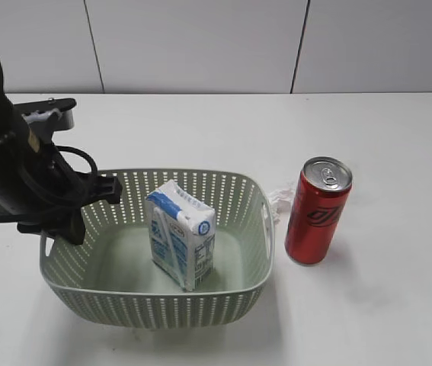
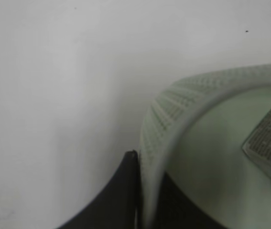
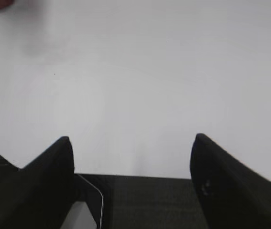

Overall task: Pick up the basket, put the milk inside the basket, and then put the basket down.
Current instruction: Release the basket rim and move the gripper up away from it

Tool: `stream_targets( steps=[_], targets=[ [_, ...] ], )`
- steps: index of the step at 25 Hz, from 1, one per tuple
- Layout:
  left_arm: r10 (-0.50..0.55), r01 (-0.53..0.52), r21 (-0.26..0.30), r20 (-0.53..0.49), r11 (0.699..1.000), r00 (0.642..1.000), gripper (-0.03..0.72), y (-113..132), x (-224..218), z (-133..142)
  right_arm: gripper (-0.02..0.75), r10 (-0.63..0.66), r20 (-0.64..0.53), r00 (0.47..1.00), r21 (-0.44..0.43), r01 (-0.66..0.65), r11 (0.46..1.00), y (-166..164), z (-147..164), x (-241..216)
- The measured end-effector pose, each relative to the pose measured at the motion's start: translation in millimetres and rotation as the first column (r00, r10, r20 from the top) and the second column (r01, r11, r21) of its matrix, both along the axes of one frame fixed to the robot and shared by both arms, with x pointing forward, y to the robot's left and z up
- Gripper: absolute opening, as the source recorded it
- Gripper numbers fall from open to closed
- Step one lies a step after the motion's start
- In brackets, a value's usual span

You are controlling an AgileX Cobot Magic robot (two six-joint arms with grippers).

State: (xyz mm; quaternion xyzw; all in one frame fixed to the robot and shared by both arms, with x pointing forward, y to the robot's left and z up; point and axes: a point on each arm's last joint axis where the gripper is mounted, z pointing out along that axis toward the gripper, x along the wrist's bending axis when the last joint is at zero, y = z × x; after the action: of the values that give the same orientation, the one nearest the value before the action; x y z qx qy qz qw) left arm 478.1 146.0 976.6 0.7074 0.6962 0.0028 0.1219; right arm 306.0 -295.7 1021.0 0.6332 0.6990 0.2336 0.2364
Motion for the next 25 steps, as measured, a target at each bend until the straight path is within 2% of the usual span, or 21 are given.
stream_targets(
  steps=[9,17,25],
  targets=[
    [0.006,-0.006,-0.008,-0.005,1.0,1.0,-0.001,-0.6,-0.4,0.0,0.593,-0.001,0.221,0.975,0.01,-0.001,1.0,-1.2,11.8,-27.2],
    [0.017,-0.017,-0.019,0.004,1.0,1.0,-0.001,-0.6,3.7,4.7,0.591,-0.004,0.411,0.912,0.018,-0.004,1.0,-2.4,17.2,-54.9],
    [0.044,-0.035,-0.075,0.119,0.997,0.992,-0.001,-2.3,32.1,43.0,0.591,-0.005,0.439,0.898,0.02,-0.004,1.0,-2.6,17.0,-59.1]
  ],
)
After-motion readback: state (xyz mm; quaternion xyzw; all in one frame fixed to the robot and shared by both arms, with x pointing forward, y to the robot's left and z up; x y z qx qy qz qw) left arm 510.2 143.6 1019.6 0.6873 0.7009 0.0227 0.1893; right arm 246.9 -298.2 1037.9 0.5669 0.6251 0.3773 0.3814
